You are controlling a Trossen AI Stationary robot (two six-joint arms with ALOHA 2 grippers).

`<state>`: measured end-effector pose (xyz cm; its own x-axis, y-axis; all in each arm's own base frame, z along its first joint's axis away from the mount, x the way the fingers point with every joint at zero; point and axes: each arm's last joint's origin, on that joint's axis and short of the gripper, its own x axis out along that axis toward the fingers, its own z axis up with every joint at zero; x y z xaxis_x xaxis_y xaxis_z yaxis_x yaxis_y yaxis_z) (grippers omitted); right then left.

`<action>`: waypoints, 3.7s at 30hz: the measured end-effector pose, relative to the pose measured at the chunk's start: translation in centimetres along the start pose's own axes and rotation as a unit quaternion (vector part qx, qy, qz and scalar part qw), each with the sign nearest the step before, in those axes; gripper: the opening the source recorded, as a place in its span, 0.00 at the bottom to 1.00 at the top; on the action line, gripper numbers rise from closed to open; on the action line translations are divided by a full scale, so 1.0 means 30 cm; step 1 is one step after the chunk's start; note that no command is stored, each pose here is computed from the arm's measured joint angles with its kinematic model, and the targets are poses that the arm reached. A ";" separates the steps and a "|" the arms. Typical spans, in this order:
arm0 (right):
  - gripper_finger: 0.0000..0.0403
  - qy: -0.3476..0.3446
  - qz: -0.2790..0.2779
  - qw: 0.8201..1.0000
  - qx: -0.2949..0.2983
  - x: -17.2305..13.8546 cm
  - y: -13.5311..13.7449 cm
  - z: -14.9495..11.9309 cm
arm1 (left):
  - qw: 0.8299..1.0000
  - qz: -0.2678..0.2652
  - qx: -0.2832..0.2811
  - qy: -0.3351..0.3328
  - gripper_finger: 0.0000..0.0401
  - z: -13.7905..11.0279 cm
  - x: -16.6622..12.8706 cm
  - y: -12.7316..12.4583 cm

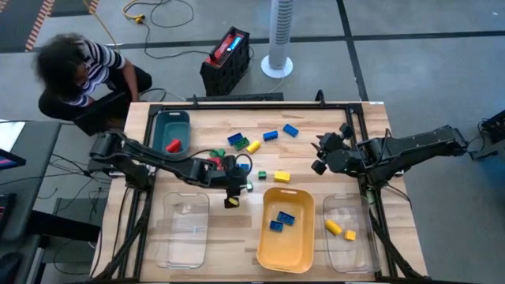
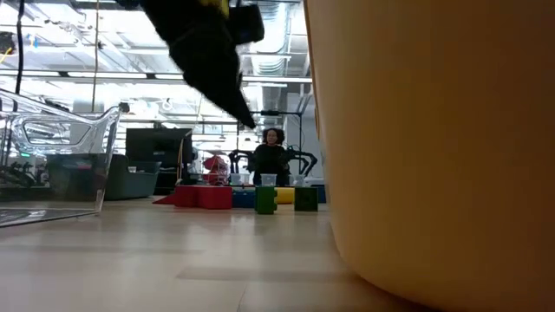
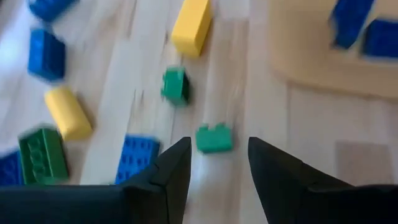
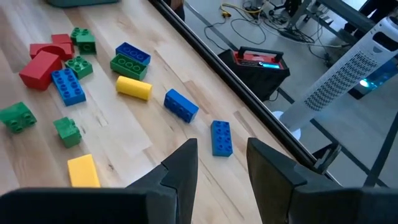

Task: Sort blocks
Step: Put the green game piece into the left transparent bin

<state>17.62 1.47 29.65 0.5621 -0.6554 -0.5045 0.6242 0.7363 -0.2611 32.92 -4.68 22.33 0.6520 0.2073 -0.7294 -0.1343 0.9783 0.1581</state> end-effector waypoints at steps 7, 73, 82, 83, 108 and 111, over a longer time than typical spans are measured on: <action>0.38 0.001 0.005 1.000 0.000 0.000 0.002 0.000 | 0.999 0.007 -0.017 0.037 0.40 -0.048 0.071 -0.013; 0.38 0.006 0.012 1.000 -0.008 0.000 0.006 -0.008 | 0.996 0.005 -0.081 0.021 0.33 0.065 -0.096 0.019; 0.38 0.001 0.015 1.000 0.013 0.000 0.008 -0.003 | 0.994 -0.026 -0.058 -0.094 0.33 0.085 -0.367 -0.010; 0.38 0.001 0.017 1.000 0.015 -0.001 0.012 -0.004 | 0.993 -0.030 -0.051 -0.098 0.33 0.079 -0.391 -0.022; 0.38 0.011 0.036 0.999 0.015 0.019 0.072 -0.009 | 0.969 -0.070 -0.074 0.227 0.34 -0.254 -0.531 -0.307; 0.38 0.009 0.041 0.999 0.015 0.014 0.077 -0.010 | 0.961 -0.059 -0.038 0.266 0.34 -0.274 -0.454 -0.363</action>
<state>19.13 2.95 28.59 0.6024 -0.5889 -0.5388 0.5916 0.7826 -0.1939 19.38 -18.10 25.07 0.1947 0.0490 -0.9796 -0.1498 0.9885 0.0197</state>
